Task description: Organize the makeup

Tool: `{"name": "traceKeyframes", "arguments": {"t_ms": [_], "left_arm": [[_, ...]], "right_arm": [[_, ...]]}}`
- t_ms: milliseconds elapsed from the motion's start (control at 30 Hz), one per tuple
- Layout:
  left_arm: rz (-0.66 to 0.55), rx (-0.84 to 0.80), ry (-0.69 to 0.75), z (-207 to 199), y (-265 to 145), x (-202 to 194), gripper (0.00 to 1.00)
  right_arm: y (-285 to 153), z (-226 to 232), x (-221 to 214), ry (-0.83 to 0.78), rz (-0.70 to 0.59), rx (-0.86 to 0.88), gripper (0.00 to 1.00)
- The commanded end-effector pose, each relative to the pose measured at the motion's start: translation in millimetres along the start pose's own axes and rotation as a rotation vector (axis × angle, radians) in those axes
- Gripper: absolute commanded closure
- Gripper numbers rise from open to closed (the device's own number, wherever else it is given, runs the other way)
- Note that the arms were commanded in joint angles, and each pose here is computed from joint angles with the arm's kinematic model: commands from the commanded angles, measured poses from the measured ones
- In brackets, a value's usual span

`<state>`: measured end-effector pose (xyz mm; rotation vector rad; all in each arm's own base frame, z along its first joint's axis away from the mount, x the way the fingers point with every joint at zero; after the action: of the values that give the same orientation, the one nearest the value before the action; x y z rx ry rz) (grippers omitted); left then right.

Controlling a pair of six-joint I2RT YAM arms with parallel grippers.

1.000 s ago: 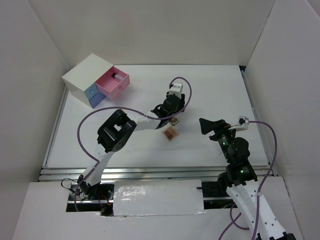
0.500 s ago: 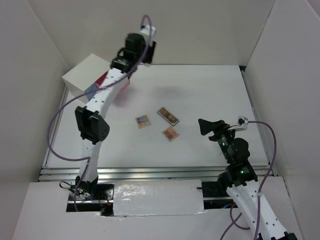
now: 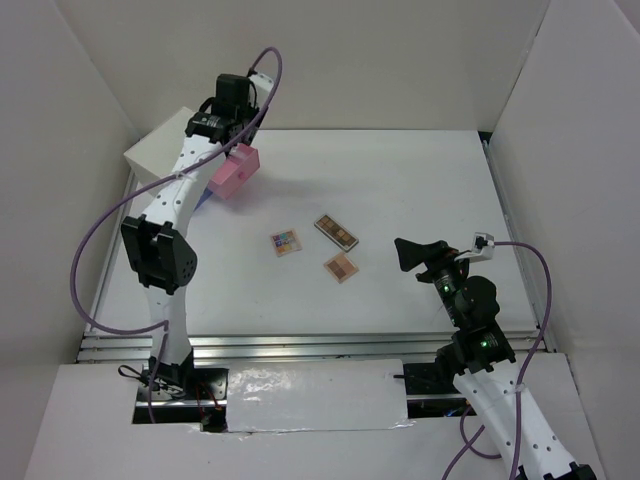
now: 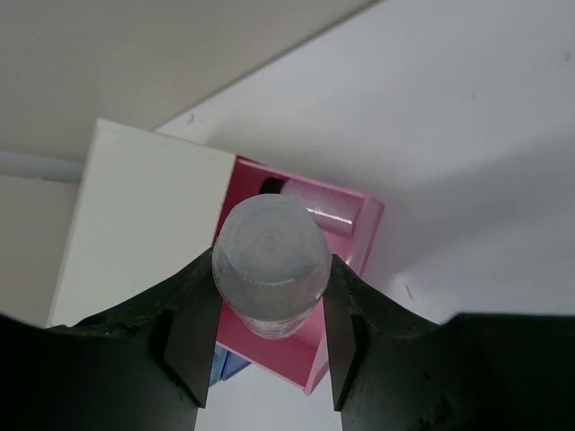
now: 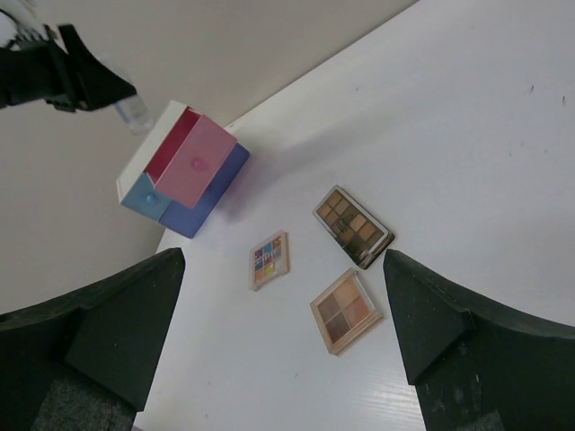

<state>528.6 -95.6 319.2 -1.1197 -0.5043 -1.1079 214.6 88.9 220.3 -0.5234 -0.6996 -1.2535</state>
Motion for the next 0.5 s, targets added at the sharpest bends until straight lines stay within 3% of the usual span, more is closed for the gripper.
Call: {"name": "traceKeyframes", "arguments": {"t_ms": [0, 233, 467], "left_arm": [[0.045, 0.021, 0.044, 8, 7, -15, 0.74], [0.119, 0.036, 0.024, 14, 31, -47, 0.72], [0.185, 0.074, 0.056, 13, 39, -75, 0.59]], "right_arm": [[1, 8, 5, 0.0, -0.017, 0.032, 0.0], [0, 9, 5, 0.0, -0.016, 0.036, 0.0], [0, 9, 5, 0.002, -0.016, 0.038, 0.0]]}}
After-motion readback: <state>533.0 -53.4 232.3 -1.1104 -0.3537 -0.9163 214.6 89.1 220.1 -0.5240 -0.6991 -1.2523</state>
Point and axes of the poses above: each gripper's point midway between its finger pads, its own y axis out along the fingers, its own z axis along the line the jaws close on, x = y × z, the point moved 3 cm from there along -y, back along the fingers
